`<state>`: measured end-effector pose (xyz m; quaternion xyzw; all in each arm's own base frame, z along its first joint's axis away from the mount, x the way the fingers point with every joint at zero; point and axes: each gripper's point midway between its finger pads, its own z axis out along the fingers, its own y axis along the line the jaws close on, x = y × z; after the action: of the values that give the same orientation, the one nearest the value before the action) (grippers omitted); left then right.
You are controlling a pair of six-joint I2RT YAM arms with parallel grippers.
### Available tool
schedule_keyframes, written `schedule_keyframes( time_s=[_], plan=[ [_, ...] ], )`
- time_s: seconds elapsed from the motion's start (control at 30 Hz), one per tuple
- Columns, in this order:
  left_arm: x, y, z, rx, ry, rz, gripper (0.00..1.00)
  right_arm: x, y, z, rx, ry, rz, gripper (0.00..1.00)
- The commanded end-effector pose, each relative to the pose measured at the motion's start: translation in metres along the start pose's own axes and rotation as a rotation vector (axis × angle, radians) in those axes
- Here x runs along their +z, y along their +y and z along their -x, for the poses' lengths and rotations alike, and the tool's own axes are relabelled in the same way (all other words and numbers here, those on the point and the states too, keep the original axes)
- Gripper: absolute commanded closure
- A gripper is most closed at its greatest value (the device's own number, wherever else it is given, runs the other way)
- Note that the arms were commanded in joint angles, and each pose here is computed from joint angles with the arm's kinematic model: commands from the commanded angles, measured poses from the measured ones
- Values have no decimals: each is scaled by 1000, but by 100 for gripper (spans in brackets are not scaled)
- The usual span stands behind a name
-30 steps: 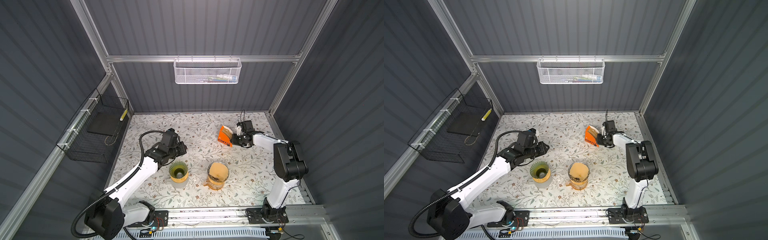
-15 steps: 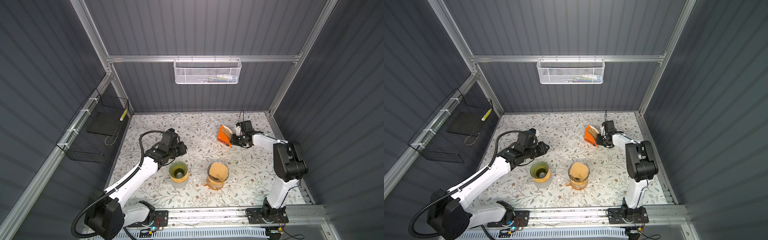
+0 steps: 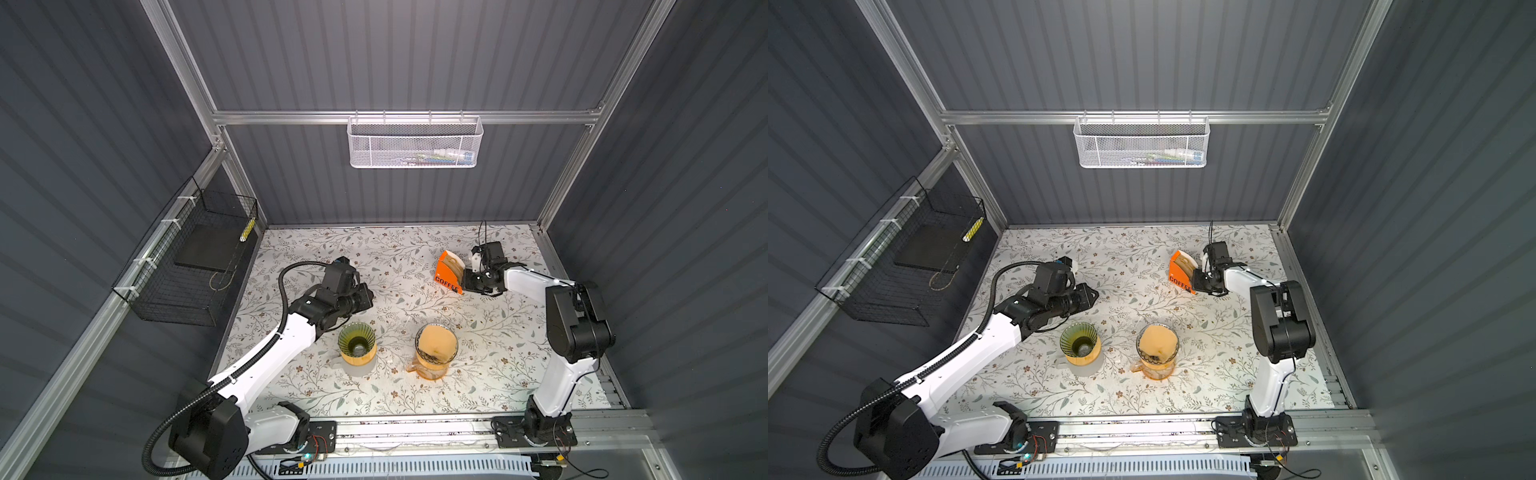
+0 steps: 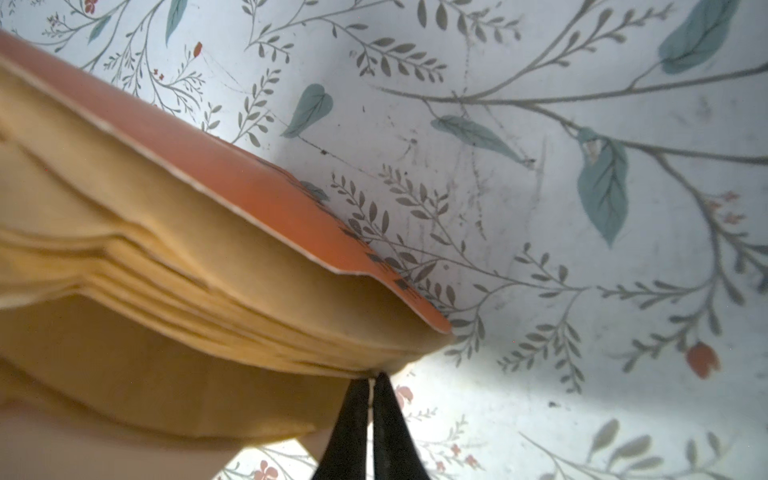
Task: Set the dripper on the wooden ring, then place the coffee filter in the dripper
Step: 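Close the right gripper on the outermost tan paper filter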
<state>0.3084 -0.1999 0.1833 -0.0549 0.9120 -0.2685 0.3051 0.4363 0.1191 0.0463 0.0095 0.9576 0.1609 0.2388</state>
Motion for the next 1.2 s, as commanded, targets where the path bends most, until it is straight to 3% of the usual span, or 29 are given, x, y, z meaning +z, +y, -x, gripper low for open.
schedule_keyframes(
  time_s=[0.0, 0.1, 1.17],
  plan=[
    [-5, -3, -1, -10, -3, -22, 77, 1, 0, -3, -5, 17, -11, 95],
    [-6, -3, -1, -9, -4, -24, 77, 0, 0, -5, -6, 18, -17, 100],
    [-10, -3, -4, -17, -10, -33, 77, -27, -4, -32, 7, 32, -54, 100]
  ],
)
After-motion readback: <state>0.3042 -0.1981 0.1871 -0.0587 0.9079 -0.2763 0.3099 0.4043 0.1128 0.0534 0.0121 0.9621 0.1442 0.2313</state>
